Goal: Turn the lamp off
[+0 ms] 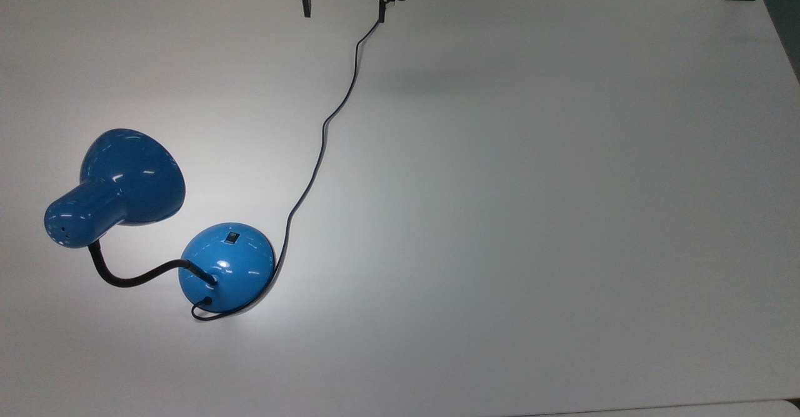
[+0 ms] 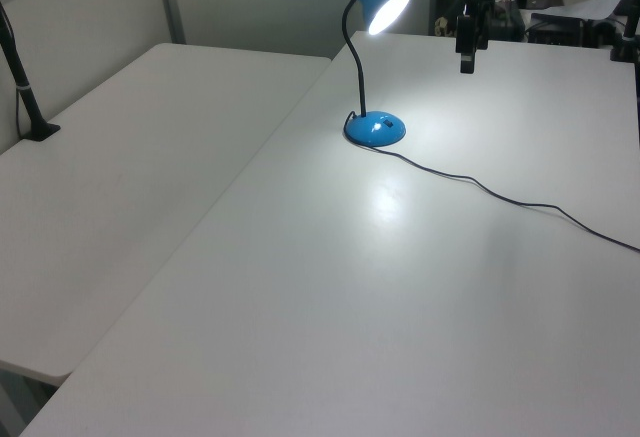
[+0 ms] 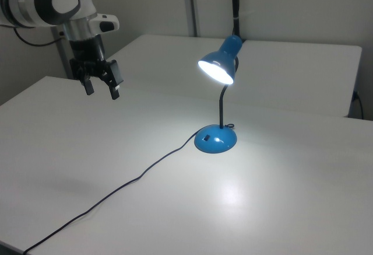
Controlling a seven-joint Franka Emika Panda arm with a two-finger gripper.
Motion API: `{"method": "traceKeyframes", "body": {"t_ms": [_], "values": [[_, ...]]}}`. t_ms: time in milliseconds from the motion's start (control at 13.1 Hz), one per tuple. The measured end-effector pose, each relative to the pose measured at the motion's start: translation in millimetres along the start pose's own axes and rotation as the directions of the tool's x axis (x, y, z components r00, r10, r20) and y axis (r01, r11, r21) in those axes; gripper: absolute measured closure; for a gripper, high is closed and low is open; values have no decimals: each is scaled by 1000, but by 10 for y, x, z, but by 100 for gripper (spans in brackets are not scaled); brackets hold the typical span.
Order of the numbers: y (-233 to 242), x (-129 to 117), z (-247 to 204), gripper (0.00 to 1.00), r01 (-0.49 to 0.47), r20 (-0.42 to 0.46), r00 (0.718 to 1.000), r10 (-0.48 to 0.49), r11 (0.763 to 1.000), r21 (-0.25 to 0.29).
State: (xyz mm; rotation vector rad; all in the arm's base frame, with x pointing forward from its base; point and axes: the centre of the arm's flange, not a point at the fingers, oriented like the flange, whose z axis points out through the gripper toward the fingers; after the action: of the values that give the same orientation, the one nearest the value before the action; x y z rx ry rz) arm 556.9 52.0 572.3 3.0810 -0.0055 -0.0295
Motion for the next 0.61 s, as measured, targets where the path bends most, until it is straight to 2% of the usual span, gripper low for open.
{"method": "traceKeyframes", "body": {"t_ms": [611], "values": [[2, -7, 13, 0, 1, 10, 1000, -1, 1000, -1]]}}
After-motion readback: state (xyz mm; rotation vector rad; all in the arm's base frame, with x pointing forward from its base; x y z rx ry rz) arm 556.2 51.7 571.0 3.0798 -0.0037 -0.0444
